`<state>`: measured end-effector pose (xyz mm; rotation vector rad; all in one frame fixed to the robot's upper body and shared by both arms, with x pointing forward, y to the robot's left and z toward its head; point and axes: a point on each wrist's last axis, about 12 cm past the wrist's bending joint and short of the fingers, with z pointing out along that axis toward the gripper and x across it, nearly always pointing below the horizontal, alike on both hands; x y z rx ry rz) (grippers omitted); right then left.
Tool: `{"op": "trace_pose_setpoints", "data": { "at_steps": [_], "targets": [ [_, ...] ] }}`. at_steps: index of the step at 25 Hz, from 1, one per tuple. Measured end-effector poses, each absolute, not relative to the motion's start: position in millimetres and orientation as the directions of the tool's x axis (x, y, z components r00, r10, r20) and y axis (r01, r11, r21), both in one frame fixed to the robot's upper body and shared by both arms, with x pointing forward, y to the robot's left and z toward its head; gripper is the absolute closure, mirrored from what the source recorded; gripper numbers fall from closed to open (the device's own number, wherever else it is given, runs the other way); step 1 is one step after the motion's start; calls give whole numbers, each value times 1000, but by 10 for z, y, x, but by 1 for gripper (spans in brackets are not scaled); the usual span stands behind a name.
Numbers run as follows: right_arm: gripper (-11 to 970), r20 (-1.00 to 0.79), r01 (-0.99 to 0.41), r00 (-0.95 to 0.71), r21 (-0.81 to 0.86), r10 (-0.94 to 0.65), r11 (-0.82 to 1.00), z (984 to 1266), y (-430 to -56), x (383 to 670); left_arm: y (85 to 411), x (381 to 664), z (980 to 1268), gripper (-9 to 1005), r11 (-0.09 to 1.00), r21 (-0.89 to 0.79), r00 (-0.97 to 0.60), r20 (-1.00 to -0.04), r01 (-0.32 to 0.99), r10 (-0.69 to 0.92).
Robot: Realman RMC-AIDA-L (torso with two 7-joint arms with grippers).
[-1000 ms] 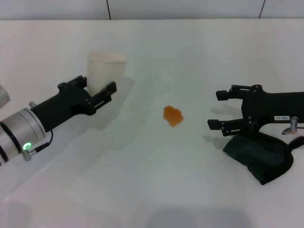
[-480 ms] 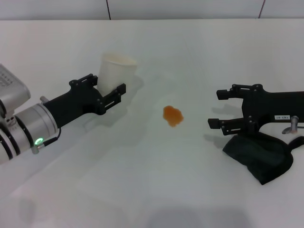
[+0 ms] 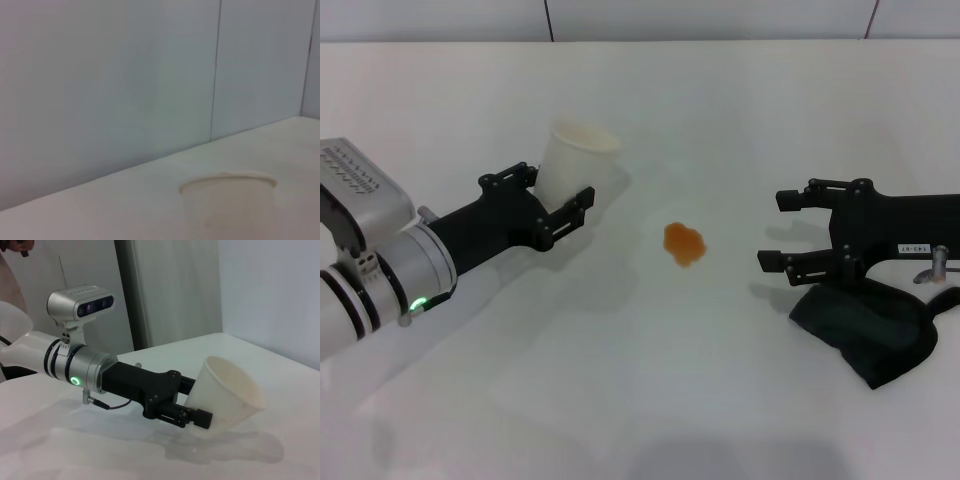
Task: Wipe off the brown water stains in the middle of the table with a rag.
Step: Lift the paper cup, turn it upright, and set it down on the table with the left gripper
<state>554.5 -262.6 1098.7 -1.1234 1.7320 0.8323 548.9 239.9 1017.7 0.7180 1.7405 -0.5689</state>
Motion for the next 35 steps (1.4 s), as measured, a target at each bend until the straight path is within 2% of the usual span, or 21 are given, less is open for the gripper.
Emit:
{"op": "trace_pose_setpoints", "data": {
  "at_steps": [11, 35],
  "targets": [
    [90, -920, -928, -204, 73, -334, 366, 10977, -2628, 5540, 2348, 5446, 10089, 340, 699, 27, -195, -952, 715, 237],
    [90, -920, -930, -199, 69, -338, 362, 10983, -2621, 5542, 2423, 5350, 9998, 321, 721, 11, -236, -942, 693, 241]
  ]
}}
